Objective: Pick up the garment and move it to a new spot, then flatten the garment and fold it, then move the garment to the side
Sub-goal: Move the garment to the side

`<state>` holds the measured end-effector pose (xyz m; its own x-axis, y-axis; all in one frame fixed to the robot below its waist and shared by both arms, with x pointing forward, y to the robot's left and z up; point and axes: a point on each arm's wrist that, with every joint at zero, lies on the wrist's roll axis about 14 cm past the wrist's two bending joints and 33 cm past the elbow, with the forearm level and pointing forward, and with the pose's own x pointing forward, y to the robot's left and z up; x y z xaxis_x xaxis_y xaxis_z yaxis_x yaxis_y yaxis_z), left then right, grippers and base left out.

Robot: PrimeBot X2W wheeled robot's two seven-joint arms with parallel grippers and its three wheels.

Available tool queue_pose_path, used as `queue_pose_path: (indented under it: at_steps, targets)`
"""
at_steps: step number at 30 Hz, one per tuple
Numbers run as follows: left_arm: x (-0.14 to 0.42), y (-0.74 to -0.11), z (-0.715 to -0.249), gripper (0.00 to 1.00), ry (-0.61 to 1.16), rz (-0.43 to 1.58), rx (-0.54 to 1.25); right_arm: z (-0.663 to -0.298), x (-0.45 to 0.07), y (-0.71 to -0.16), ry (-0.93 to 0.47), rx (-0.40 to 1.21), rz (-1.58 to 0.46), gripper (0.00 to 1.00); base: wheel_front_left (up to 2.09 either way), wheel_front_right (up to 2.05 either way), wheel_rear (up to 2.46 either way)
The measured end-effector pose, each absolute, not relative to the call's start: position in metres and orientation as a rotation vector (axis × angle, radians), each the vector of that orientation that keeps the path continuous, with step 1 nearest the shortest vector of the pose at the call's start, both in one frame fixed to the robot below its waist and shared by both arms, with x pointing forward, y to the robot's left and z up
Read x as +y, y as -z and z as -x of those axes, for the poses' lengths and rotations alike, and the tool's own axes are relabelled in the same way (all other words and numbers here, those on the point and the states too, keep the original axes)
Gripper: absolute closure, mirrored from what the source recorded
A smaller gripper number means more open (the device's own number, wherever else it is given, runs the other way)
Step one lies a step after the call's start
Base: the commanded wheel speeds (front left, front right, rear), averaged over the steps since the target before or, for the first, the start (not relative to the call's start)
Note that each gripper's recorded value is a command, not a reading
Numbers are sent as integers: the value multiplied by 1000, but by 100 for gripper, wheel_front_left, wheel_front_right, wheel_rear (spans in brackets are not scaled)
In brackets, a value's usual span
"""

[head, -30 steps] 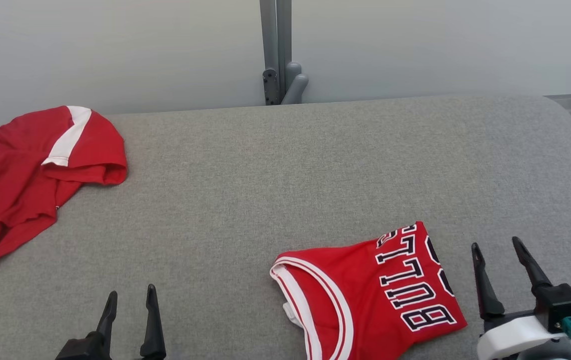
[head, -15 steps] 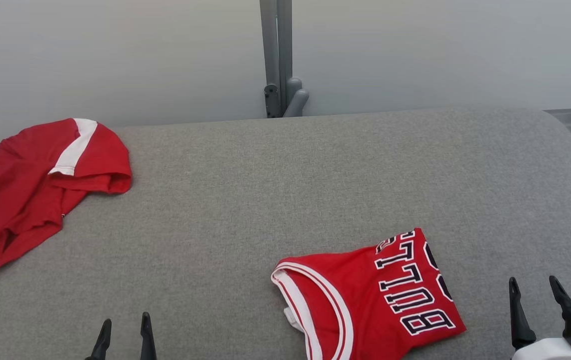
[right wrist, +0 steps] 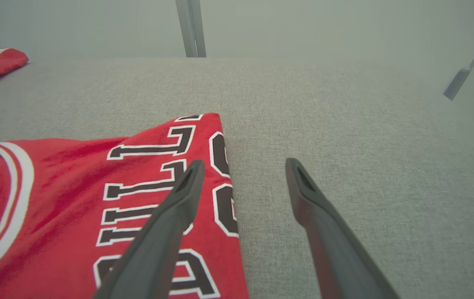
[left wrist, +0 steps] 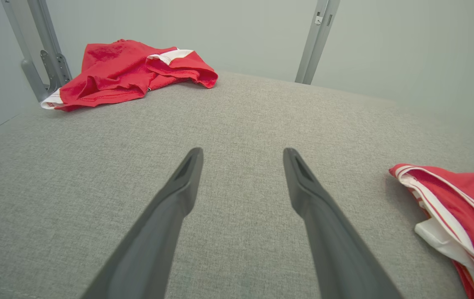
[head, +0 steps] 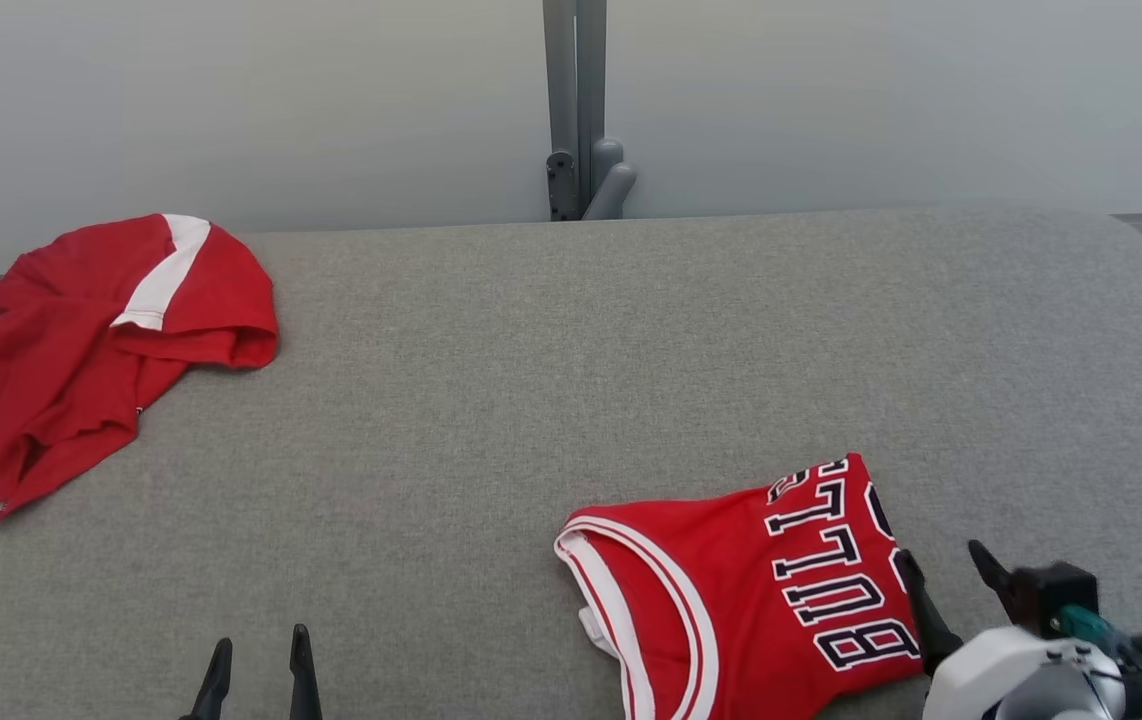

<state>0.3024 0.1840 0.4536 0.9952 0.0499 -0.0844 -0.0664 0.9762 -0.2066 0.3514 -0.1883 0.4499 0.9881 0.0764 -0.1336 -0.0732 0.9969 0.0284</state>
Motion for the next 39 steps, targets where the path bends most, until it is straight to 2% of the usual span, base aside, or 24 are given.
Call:
queue_pose_path:
  at_steps: [4,11,22,23,24,30,35,39]
  targets:
    - [184,-443,-300,0,-62,213,114,-369,-176,-435,-199,299,70,0,0,0,0]
    - [187,-438,-300,0,-62,203,130,-373,-166,-406,-299,530,141,0,0,0,0]
    - [187,-433,-308,0,-46,188,150,-384,-166,-379,-311,659,113,0,0,0,0]
    - [187,-433,-309,0,-43,186,152,-384,-163,-377,-313,675,91,67,0,0,0]
    - [187,-433,-312,0,-39,187,151,-384,-160,-376,-319,680,73,100,0,0,0]
    - [173,-437,-327,0,14,189,138,-395,-152,-391,-347,628,5,100,0,0,0]
    - [150,-451,-355,0,100,193,96,-443,-194,-448,-276,453,77,100,0,0,0]
    - [127,-449,-370,0,178,189,101,-459,-236,-465,-180,430,130,100,0,0,0]
